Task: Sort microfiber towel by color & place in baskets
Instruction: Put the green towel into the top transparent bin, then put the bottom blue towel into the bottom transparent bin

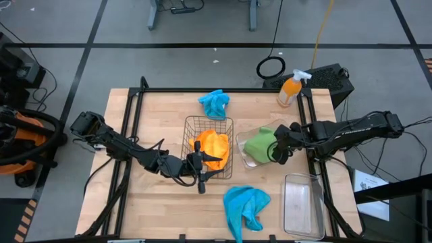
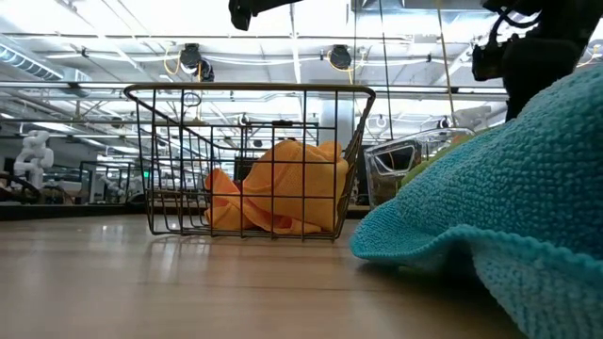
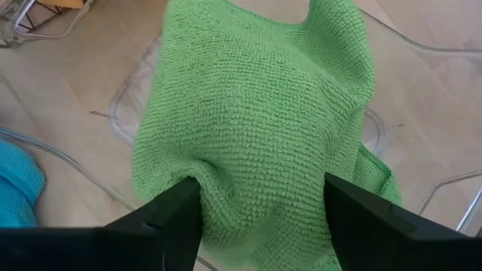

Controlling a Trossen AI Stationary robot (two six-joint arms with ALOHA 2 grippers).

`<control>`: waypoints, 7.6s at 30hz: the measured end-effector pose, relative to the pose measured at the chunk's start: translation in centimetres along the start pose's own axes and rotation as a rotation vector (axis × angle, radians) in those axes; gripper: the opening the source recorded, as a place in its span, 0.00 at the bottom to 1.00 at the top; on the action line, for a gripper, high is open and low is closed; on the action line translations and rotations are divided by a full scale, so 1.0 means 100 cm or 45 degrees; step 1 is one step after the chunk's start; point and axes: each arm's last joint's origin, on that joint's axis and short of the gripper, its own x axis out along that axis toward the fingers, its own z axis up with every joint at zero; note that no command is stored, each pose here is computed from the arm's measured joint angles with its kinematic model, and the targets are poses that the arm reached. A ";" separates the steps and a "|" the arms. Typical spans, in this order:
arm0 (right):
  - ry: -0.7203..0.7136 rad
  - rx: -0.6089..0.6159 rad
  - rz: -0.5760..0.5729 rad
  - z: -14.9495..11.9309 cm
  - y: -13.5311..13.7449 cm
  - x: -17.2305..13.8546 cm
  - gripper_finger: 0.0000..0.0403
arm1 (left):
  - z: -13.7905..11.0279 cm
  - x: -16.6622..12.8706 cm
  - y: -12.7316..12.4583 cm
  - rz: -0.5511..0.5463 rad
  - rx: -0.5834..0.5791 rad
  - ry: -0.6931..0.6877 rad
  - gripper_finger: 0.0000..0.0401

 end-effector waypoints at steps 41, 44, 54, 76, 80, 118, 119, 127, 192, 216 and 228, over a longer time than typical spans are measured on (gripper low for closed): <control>0.138 -0.094 -0.090 0.019 0.030 0.002 0.27 | -0.002 0.000 -0.001 -0.057 -0.019 0.020 0.46; 0.156 -0.133 -0.193 0.020 0.035 0.016 0.14 | -0.002 0.000 -0.001 -0.067 -0.019 0.020 0.46; 0.180 -0.153 -0.259 0.026 0.050 0.050 0.04 | -0.002 0.000 -0.003 -0.102 -0.018 0.022 0.46; 0.073 -0.176 -0.255 0.025 0.042 0.028 0.30 | -0.004 -0.001 -0.004 -0.107 -0.003 0.050 0.46; 0.007 -0.175 -0.171 0.021 0.040 0.009 0.44 | -0.005 -0.002 -0.005 -0.112 0.002 0.060 0.46; -0.204 -0.588 0.481 -0.075 0.185 0.037 0.62 | -0.004 -0.002 -0.006 -0.114 -0.003 0.051 0.46; -0.206 -0.595 0.487 -0.076 0.186 0.039 0.62 | -0.004 -0.002 -0.006 -0.114 -0.004 0.050 0.46; -0.203 -0.636 0.461 -0.081 0.195 0.062 0.62 | -0.004 -0.002 -0.006 -0.114 -0.036 0.049 0.46; -0.897 -0.874 0.664 -0.029 0.175 -0.041 0.00 | -0.016 0.030 -0.078 -0.297 0.318 -0.148 0.87; -0.878 -0.752 0.547 -0.027 0.155 -0.052 0.32 | -0.009 0.061 -0.076 -0.046 0.511 -0.139 0.04; -0.964 -0.786 0.537 -0.043 0.147 -0.075 0.79 | 0.002 0.066 -0.055 0.093 0.522 -0.114 0.02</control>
